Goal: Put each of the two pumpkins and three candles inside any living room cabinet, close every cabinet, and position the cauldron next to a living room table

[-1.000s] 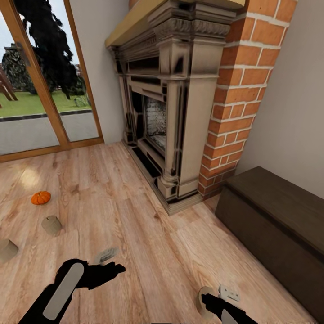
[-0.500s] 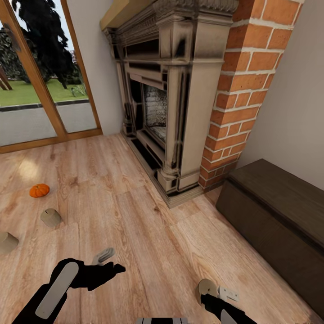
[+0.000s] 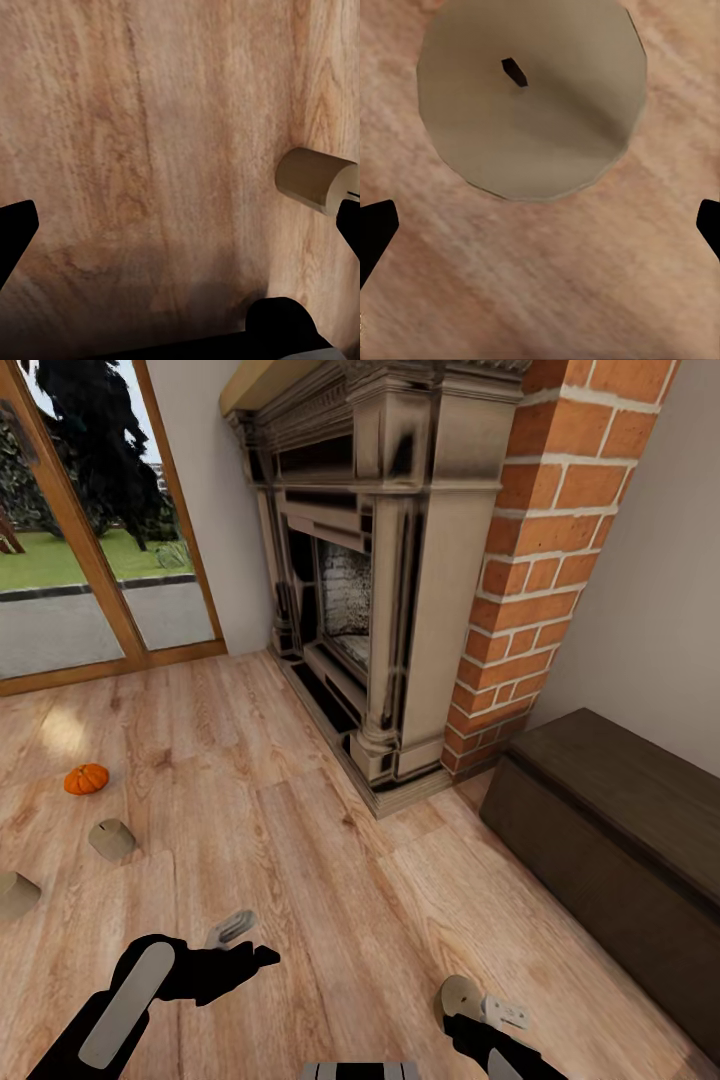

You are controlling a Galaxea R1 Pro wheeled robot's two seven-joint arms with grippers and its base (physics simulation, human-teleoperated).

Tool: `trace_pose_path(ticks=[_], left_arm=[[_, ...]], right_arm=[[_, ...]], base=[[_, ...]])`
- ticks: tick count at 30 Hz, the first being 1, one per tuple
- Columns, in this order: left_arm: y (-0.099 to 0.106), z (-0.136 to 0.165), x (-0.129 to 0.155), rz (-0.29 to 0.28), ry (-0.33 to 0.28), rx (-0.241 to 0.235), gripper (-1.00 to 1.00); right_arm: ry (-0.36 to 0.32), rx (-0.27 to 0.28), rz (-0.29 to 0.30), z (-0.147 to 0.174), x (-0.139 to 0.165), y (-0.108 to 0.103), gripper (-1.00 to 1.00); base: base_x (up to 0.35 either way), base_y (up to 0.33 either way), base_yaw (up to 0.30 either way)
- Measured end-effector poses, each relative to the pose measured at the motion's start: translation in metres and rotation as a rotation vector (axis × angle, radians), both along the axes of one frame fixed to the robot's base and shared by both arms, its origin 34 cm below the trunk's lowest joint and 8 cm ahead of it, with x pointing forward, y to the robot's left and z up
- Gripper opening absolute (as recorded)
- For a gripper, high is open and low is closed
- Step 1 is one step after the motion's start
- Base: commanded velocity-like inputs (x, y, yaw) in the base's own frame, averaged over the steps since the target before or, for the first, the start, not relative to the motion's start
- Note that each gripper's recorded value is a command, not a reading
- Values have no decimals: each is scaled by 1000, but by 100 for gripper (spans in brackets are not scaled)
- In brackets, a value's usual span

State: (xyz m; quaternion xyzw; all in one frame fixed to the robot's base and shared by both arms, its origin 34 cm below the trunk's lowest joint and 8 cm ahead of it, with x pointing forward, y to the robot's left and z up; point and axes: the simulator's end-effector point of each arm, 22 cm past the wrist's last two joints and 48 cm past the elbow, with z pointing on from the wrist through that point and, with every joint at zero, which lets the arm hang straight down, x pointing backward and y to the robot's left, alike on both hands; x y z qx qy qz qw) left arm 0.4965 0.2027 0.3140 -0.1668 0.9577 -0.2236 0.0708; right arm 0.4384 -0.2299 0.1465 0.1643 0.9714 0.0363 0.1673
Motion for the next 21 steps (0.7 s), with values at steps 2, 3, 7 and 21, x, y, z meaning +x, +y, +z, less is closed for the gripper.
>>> trace_pose_path(ticks=[2, 3, 7, 21], left_arm=[[0, 0, 0, 0, 0, 0, 100], [0, 0, 0, 1, -1, 1, 100], [0, 0, 0, -1, -1, 2, 100], [-3, 5, 4, -9, -17, 1, 100]], right_arm=[[0, 0, 0, 0, 0, 0, 100], [0, 1, 0, 0, 0, 0, 100], [1, 1, 0, 0, 0, 1, 100], [0, 1, 1, 0, 0, 1, 100]], base=[[141, 0, 0], [108, 0, 0], [57, 0, 0], [146, -1, 0]])
